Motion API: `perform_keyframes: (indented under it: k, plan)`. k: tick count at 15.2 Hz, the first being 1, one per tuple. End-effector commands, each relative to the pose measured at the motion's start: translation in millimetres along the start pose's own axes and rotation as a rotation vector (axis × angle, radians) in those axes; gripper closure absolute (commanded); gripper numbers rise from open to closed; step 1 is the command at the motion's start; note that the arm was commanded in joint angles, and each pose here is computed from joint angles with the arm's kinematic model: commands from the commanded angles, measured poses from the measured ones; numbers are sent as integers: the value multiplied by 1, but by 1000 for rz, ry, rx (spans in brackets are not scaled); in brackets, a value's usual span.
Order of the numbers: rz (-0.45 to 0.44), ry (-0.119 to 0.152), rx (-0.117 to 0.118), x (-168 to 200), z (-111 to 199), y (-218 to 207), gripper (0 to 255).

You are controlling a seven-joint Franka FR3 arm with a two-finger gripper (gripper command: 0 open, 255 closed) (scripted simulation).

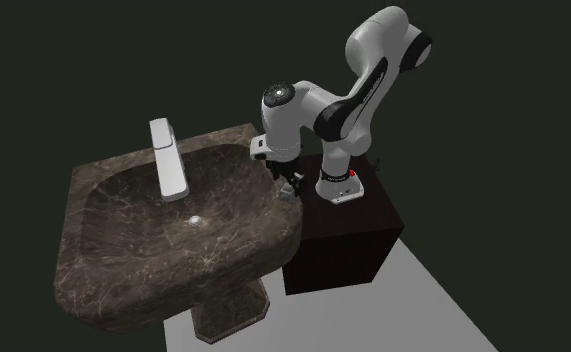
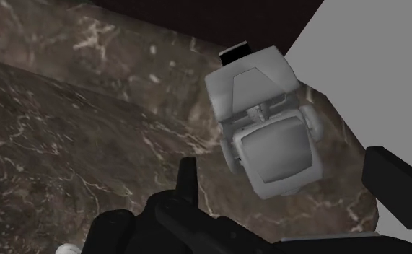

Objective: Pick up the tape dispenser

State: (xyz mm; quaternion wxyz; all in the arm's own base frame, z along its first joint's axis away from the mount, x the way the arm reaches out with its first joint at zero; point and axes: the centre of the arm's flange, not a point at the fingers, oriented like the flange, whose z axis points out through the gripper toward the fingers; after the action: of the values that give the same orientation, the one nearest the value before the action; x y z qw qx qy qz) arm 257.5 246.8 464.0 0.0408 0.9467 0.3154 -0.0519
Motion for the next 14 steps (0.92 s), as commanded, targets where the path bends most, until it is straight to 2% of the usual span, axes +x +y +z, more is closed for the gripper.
perform_keyframes:
  k: [1, 4, 7, 8, 14]
  plan:
    - [-5, 0, -1, -1, 12, -1, 0]
    - [-5, 0, -1, 1, 28, -2, 0]
    - [-5, 0, -1, 2, 31, -2, 0]
    - [-5, 0, -1, 1, 31, -2, 255]
    - [-5, 0, -1, 1, 31, -2, 255]
